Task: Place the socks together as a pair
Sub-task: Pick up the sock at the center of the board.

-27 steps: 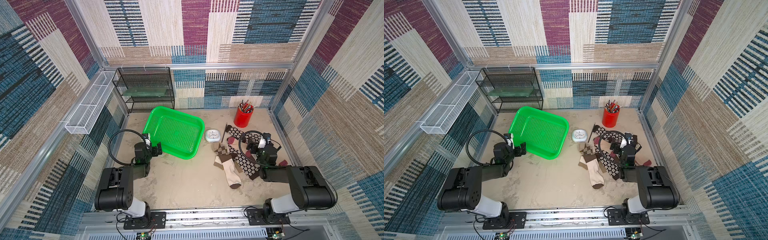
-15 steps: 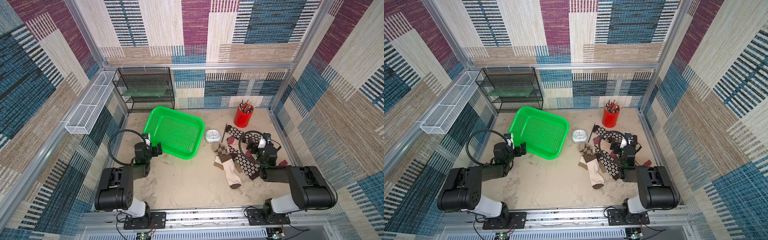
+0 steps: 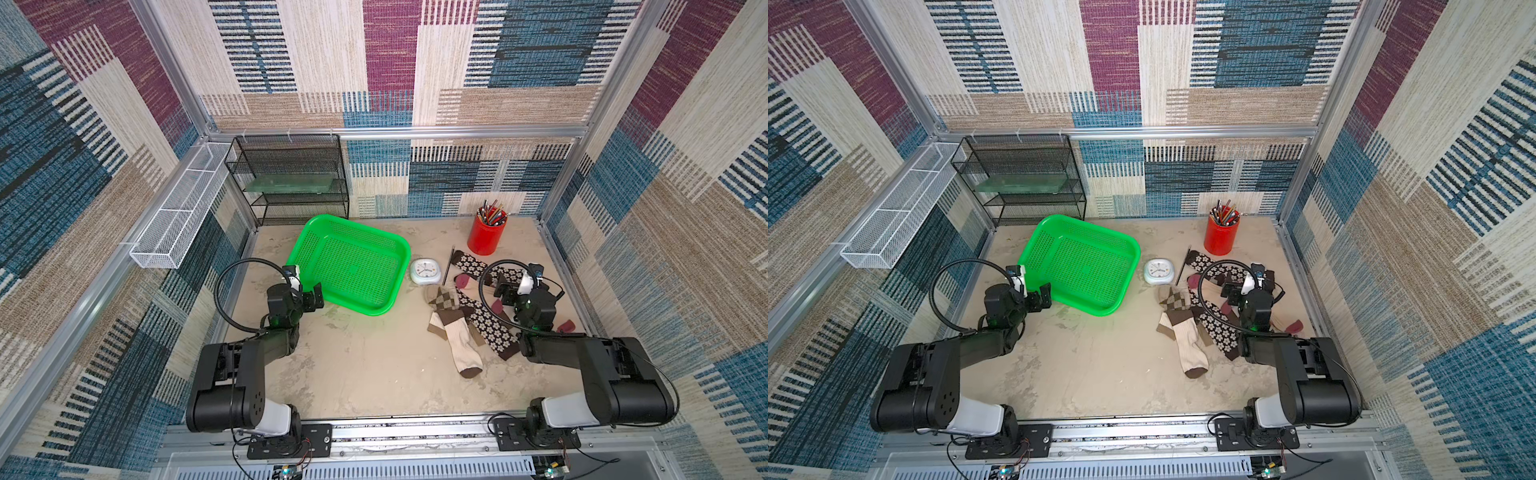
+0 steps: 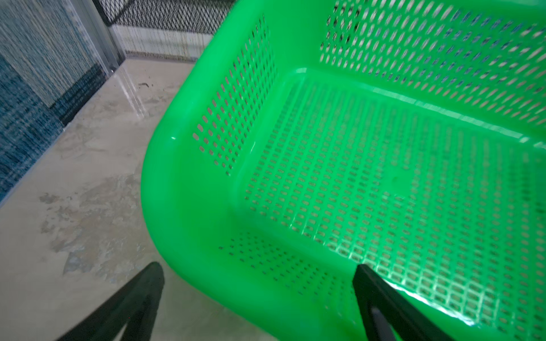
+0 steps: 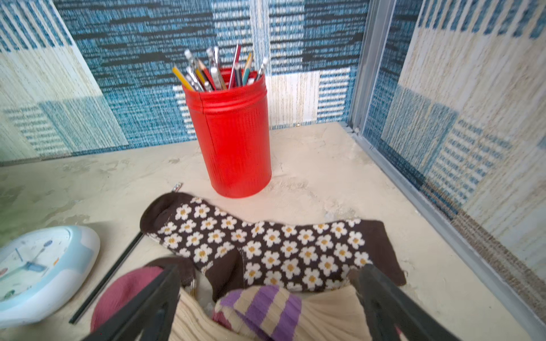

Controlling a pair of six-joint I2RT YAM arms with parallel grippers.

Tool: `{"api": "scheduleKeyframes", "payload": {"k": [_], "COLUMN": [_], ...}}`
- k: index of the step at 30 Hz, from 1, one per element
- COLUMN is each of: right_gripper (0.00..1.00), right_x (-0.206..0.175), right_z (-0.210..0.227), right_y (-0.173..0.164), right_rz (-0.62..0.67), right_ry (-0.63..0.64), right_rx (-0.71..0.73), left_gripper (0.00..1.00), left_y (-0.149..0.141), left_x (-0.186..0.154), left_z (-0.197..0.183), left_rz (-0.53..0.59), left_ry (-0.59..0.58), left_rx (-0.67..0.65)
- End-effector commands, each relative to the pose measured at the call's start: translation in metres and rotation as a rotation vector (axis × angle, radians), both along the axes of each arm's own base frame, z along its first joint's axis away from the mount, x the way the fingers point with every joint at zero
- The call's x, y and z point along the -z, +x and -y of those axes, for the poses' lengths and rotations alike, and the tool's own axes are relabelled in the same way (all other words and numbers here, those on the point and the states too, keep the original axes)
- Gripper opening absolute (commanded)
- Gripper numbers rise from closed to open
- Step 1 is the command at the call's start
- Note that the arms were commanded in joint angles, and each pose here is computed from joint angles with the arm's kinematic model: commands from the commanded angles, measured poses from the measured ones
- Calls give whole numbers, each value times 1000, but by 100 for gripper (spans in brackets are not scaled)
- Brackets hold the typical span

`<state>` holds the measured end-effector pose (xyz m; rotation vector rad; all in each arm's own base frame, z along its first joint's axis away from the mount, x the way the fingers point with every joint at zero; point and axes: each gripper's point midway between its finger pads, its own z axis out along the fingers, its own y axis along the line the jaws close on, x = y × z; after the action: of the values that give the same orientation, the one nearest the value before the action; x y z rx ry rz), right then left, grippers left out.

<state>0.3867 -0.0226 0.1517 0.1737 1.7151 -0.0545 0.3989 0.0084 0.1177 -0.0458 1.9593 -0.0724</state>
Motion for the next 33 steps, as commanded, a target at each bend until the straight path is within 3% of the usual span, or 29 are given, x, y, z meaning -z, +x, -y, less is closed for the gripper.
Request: {"api": "scheduleKeyframes", "payload": {"k": [1, 9, 12, 15, 20, 23, 29, 33], "right_gripper": [96, 96, 96, 96, 97, 99, 94, 90], "right_x": [-9, -54, -66, -60, -21, 13, 59, 84], "right_z": [7, -16, -39, -71, -134, -159, -177, -177], "right_y": [-9, -45, -60, -88, -163, -212, -264, -264], "right_rz": [-12, -85, -195, -392, -761, -974, -1186, -1243], "right_ry": [13, 123, 191, 348, 511, 584, 507, 420], "right_rx": [59, -23, -137, -236, -380, -376, -294, -227], "left_gripper": [99, 99, 99, 99, 99, 99, 99, 99], "left_y": [-9, -56, -77, -101, -148, -169, -187, -194], "left_x": [-21, -90, -117, -139, -144, -135, -95, -77], "left_z": [-5, -6, 6, 25, 68, 97, 156, 186], "left_rz": [5, 68, 81, 57, -115, -231, -526, -613], "left_ry": [43, -64, -118, -127, -79, -61, 47, -66], "left_rx": [-13, -87, -50, 18, 193, 287, 365, 371]}}
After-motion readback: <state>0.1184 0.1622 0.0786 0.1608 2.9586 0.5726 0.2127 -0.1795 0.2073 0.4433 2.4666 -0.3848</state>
